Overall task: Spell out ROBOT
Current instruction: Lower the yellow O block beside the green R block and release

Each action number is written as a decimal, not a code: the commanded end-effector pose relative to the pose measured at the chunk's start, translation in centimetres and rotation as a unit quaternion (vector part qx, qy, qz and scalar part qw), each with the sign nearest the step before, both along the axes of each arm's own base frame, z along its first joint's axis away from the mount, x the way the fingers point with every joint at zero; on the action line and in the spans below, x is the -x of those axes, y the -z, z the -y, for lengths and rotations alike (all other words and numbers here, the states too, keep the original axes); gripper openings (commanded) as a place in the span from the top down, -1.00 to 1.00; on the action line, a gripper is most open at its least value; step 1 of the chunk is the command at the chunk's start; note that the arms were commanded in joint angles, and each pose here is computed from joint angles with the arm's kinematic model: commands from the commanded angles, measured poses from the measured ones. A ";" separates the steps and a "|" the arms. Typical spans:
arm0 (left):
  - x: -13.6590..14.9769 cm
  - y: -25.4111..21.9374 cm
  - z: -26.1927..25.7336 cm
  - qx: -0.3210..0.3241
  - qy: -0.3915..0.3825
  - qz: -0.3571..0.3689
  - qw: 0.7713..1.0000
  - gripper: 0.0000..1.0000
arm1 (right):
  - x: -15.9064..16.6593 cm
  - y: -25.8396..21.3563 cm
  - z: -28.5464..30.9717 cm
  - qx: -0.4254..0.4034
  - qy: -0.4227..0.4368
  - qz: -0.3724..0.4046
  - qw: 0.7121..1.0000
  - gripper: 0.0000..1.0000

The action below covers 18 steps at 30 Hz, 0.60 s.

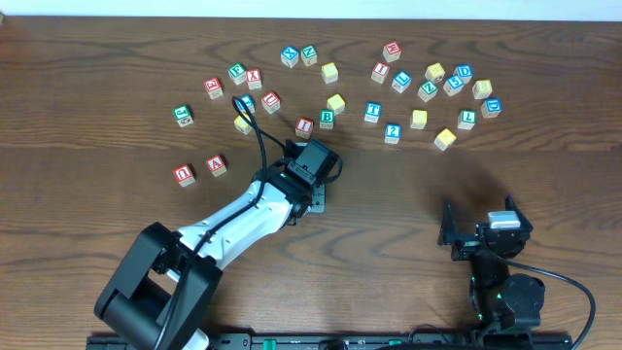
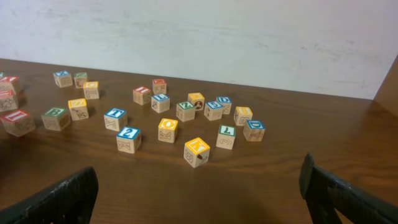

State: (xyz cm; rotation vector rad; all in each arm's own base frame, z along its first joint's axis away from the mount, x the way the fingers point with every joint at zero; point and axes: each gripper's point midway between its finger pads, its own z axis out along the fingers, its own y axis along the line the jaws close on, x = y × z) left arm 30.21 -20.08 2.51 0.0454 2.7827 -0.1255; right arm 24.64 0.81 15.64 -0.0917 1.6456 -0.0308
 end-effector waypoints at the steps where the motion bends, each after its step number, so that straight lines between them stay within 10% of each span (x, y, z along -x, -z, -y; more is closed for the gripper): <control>1: 0.2 0.6 -0.4 -0.010 -0.006 -0.002 1.000 0.83 | 0.0 0.2 0.1 -0.006 0.001 -0.003 1.000 -0.98; 18: 0.3 0.8 -1.1 -0.018 -0.030 -0.002 0.999 0.84 | 0.0 0.2 0.1 -0.006 0.001 -0.003 1.000 -0.99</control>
